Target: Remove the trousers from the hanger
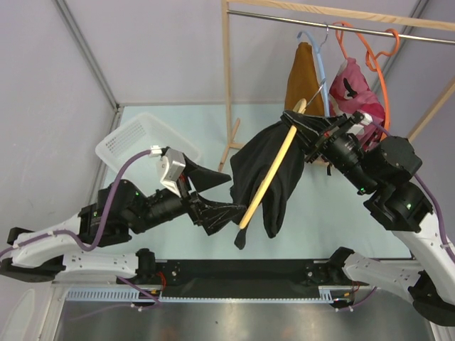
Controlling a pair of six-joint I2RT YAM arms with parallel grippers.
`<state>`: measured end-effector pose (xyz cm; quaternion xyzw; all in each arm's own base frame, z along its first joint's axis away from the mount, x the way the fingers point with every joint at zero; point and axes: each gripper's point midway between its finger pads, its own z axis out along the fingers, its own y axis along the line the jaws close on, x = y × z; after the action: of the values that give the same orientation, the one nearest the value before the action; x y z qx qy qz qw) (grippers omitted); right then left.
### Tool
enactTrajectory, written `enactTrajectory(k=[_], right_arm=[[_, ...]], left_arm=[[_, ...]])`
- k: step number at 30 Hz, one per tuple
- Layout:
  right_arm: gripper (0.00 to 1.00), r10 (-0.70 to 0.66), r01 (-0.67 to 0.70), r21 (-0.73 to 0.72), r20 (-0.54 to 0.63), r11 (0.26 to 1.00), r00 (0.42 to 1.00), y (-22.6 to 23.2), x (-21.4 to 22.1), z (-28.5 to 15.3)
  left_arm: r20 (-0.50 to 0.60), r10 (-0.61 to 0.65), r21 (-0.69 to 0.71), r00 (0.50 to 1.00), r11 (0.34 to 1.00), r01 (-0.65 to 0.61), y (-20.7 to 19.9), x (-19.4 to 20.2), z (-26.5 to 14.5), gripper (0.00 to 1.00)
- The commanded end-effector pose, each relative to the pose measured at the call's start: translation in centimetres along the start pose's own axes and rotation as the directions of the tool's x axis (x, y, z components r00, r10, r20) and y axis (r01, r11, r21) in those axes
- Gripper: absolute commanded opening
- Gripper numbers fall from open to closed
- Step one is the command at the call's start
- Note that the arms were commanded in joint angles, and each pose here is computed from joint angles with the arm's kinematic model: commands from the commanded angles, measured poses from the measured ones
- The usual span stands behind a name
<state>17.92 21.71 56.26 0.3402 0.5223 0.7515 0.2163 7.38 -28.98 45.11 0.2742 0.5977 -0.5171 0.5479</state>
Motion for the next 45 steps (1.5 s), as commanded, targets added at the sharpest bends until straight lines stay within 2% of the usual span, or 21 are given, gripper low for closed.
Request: enactTrajectory(k=[1, 5, 8, 13, 16, 24, 28, 30, 32, 38, 43, 45], right_arm=[[0.00, 0.064, -0.079, -0.323, -0.057, 0.943, 0.996, 10.2, 1.6, -3.5], [0.00, 0.064, -0.079, -0.323, -0.057, 0.943, 0.996, 10.1, 1.6, -3.5], [0.00, 0.068, -0.083, -0.327, -0.057, 0.941, 0.996, 10.2, 1.5, -3.7], [0.00, 0.064, -0.090, -0.348, -0.086, 0.933, 0.994, 11.2, 2.1, -4.3], [0.00, 0.062, -0.099, -0.344, -0.118, 0.934, 0.991, 11.2, 2.7, -4.5], [0.00, 0.038, -0.130, -0.364, -0.250, 0.922, 0.968, 12.2, 5.0, -5.4], [0.00, 0.029, -0.142, -0.359, -0.302, 0.922, 0.953, 12.4, 5.9, -5.7], [0.00, 0.029, -0.148, -0.357, -0.317, 0.922, 0.948, 12.4, 6.1, -5.9], [0.00, 0.030, -0.156, -0.357, -0.333, 0.921, 0.943, 12.4, 6.3, -6.1], [0.00, 0.034, -0.177, -0.356, -0.373, 0.918, 0.927, 12.6, 6.9, -6.6], [0.00, 0.027, -0.177, -0.363, -0.382, 0.915, 0.924, 12.8, 7.1, -6.9], [0.00, 0.025, -0.179, -0.366, -0.388, 0.913, 0.921, 12.9, 7.2, -6.9]], left_arm=[[0.001, 0.001, 0.036, 1.000, 0.999, -0.001, -0.9, 0.4, 1.3, 1.00], [0.022, -0.002, 0.040, 1.000, 0.999, 0.001, -1.6, 0.1, 2.5, 1.00], [0.055, 0.005, -0.024, 0.998, 1.000, -0.004, -0.8, -0.2, 3.0, 1.00], [0.051, 0.089, -0.178, 0.995, 0.981, -0.079, 2.0, 0.2, 3.8, 1.00], [0.050, 0.134, -0.187, 0.990, 0.975, -0.123, 2.3, 0.0, 3.8, 0.99], [0.029, 0.160, -0.280, 0.987, 0.949, -0.146, 4.3, 0.4, 2.9, 0.83], [-0.011, 0.191, -0.303, 0.981, 0.935, -0.186, 4.8, 1.1, 3.1, 0.81], [-0.032, 0.208, -0.312, 0.978, 0.927, -0.207, 5.0, 1.3, 3.5, 0.83], [-0.058, 0.220, -0.335, 0.974, 0.915, -0.226, 5.4, 1.8, 3.8, 0.89], [-0.119, 0.264, -0.467, 0.957, 0.836, -0.289, 8.0, 2.1, 3.3, 0.89], [-0.178, 0.305, -0.542, 0.935, 0.763, -0.352, 9.6, 2.8, 3.3, 0.97], [-0.172, 0.306, -0.550, 0.936, 0.759, -0.349, 9.6, 2.7, 3.6, 1.00]])
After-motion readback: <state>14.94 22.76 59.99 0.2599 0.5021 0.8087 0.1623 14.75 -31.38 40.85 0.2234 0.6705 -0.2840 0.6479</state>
